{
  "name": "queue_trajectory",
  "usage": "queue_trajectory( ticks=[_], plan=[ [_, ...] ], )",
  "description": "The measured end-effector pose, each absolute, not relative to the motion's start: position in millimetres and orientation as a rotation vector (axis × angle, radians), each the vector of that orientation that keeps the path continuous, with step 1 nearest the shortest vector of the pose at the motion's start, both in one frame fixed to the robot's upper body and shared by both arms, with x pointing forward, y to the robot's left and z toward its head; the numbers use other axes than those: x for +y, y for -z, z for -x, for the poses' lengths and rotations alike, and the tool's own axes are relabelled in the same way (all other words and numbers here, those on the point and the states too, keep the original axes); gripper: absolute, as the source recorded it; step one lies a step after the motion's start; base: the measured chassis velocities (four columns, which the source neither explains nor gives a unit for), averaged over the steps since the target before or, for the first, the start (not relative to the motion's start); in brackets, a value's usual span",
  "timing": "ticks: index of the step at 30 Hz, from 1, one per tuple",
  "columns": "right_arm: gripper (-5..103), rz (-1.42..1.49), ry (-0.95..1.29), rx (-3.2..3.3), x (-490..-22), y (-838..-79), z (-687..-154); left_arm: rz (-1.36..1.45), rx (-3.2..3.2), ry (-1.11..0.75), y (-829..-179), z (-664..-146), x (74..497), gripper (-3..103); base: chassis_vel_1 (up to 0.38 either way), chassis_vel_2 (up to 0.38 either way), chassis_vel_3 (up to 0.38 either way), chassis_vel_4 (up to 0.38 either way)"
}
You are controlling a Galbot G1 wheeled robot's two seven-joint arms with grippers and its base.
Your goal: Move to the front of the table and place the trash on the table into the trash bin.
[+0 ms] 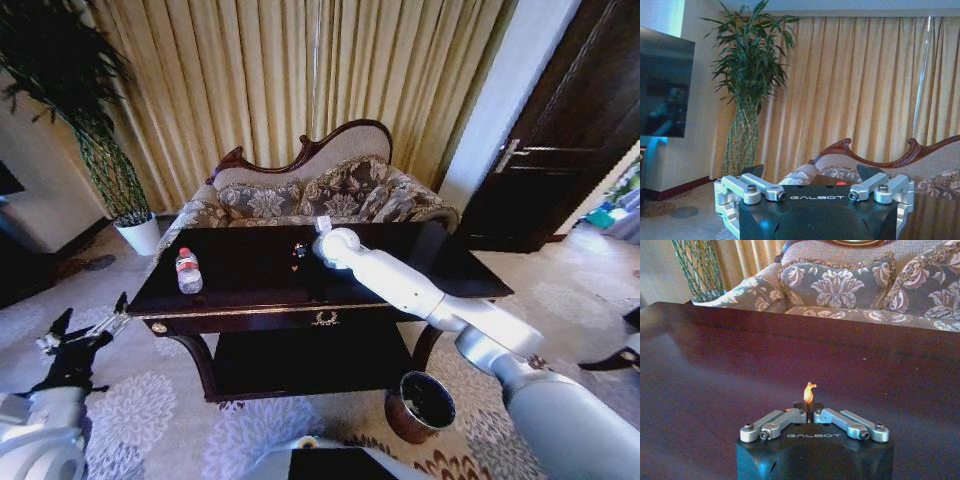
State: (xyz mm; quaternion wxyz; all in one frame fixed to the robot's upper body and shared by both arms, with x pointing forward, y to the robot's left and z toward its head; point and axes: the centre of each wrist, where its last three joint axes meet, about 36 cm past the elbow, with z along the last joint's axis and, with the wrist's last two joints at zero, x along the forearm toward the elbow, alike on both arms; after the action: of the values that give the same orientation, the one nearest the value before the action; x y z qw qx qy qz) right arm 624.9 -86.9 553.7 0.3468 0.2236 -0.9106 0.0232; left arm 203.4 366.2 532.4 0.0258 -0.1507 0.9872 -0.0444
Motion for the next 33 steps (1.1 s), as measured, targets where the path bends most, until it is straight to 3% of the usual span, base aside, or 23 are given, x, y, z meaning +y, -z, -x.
queue_trajectory(
  ticks=[33],
  plan=[
    [2,-0.593,0.000,-2.426,-107.5,-575.3,-618.6,0.450,3.047,0.144,-533.6,-204.0,363.5,100,0.000,0.000,0.000,0.000]
  ],
)
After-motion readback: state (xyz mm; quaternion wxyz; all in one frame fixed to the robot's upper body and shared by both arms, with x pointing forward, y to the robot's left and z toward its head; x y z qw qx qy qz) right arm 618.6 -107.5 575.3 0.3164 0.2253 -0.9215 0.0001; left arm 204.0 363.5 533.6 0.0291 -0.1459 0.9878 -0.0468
